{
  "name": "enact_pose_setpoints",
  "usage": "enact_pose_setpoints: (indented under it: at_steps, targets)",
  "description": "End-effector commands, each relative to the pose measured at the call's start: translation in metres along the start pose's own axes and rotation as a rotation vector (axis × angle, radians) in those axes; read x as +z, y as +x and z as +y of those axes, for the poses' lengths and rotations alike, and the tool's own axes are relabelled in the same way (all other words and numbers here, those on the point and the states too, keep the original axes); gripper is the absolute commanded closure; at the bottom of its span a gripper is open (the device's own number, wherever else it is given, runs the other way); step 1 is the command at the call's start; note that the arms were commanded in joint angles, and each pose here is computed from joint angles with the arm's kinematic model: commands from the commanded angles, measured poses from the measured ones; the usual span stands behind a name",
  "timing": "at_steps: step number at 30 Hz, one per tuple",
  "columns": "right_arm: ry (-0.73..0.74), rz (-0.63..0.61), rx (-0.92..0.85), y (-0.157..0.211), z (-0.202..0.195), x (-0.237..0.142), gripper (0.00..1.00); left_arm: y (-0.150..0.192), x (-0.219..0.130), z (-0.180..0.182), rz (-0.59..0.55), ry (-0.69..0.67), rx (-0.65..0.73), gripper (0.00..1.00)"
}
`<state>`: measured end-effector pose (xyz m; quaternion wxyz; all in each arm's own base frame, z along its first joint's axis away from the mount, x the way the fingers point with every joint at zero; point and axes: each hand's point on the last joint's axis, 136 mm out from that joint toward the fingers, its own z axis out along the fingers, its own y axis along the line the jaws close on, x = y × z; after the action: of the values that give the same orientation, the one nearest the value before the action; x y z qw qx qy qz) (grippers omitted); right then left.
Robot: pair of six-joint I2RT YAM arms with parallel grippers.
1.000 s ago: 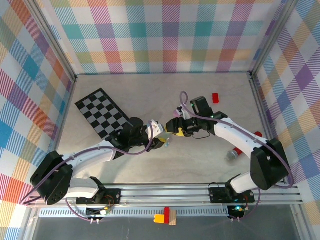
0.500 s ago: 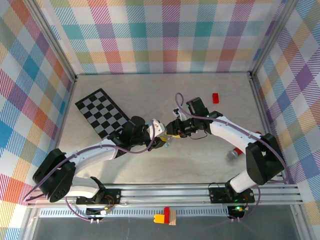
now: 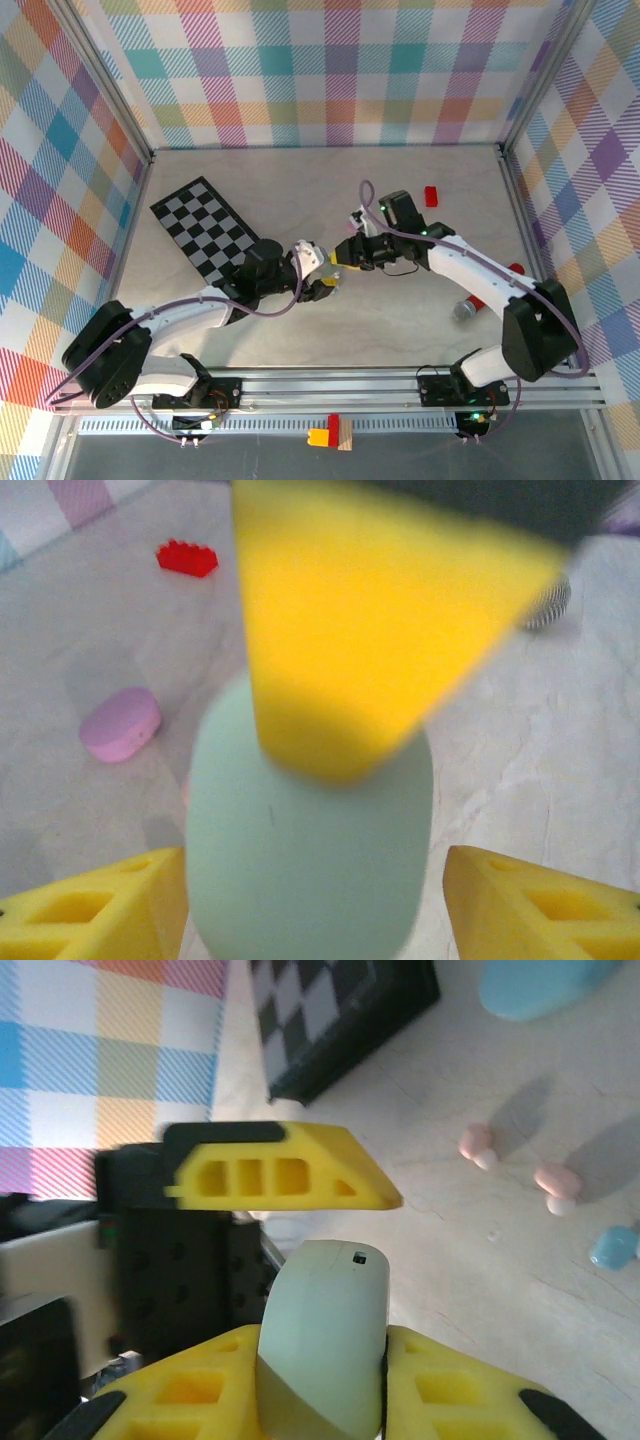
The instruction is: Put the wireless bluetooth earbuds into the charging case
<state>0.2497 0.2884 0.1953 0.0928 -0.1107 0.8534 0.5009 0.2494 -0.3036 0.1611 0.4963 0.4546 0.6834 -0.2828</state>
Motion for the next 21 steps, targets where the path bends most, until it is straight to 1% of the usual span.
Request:
enact_pose_setpoints:
  at_steps: [1, 3, 5, 8, 11, 12, 15, 21]
  targets:
    - [-0.149, -0.100, 0.008, -0.019, 0.028, -0.028, 0.75, -0.056, -0.014, 0.004, -0.255, -0.032, 0.000, 0.31]
    - [-0.223, -0.141, 0.027, -0.027, 0.037, -0.042, 0.76, -0.068, -0.018, 0.005, -0.324, -0.031, -0.017, 0.25]
    - [-0.281, -0.165, 0.038, -0.030, 0.044, -0.052, 0.76, -0.077, -0.021, 0.006, -0.388, -0.029, -0.025, 0.22]
    - [-0.365, -0.191, 0.069, -0.035, 0.057, -0.067, 0.76, -0.089, -0.025, 0.013, -0.486, -0.042, -0.019, 0.21]
    - [-0.438, -0.214, 0.093, -0.039, 0.069, -0.079, 0.77, -0.104, -0.030, 0.015, -0.605, -0.022, -0.001, 0.19]
    - [-0.455, -0.220, 0.103, -0.039, 0.071, -0.082, 0.77, -0.108, -0.028, 0.013, -0.623, 0.003, 0.011, 0.19]
    - [-0.504, -0.239, 0.108, -0.041, 0.079, -0.090, 0.78, -0.117, -0.017, 0.010, -0.626, 0.067, 0.031, 0.17]
    - [-0.557, -0.267, 0.123, -0.039, 0.087, -0.101, 0.79, -0.136, -0.010, 0.012, -0.657, 0.100, 0.064, 0.16]
